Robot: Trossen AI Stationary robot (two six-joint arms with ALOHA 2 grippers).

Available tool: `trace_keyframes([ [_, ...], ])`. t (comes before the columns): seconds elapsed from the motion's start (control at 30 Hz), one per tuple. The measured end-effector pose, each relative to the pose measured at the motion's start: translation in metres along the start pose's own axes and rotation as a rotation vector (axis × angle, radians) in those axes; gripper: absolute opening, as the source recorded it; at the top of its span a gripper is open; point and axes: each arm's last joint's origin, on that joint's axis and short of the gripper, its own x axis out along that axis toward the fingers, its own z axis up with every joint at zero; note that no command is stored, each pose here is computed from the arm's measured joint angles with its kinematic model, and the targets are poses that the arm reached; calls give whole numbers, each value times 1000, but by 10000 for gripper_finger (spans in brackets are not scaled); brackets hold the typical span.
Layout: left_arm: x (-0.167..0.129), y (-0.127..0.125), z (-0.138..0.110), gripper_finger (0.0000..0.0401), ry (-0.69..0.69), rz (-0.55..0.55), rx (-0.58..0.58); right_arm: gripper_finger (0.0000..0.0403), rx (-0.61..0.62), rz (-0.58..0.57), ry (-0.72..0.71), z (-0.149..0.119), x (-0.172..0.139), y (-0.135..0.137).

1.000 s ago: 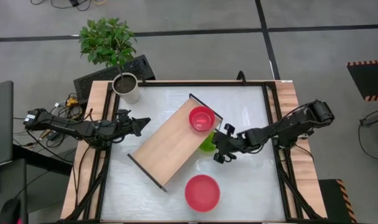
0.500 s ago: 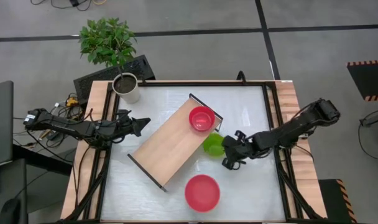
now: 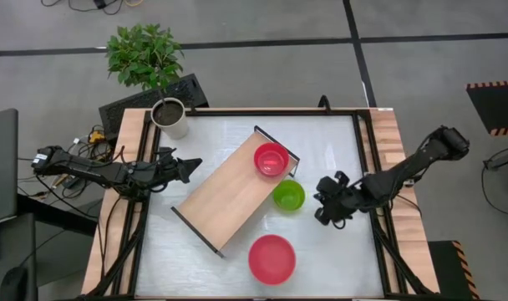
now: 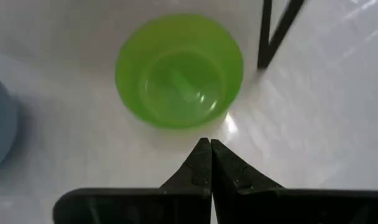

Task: Place and stack bowls onto a shelf
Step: Stack the green bowl on top of the red bowl into the shelf

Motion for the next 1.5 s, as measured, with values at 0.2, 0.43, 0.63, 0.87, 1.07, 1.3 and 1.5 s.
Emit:
trace_keyframes([
  [0.2,0,0,0,43,-2,2,0,17,-112,36,-34,17,30,9],
  [0.43,0,1,-1,43,2,12,-5,17,-183,70,30,20,67,17],
  [0.63,0,2,-1,43,10,17,0,17,-182,50,131,11,74,15],
  [0.87,0,4,-2,43,12,34,12,17,-130,18,240,-2,58,10],
  [1.07,0,4,-1,43,-5,43,11,17,-74,-5,317,-15,33,6],
  [1.3,0,4,-1,43,-5,42,9,31,-28,25,318,-27,5,6],
  [1.5,0,4,-1,43,-6,42,9,60,44,128,244,-16,-13,5],
])
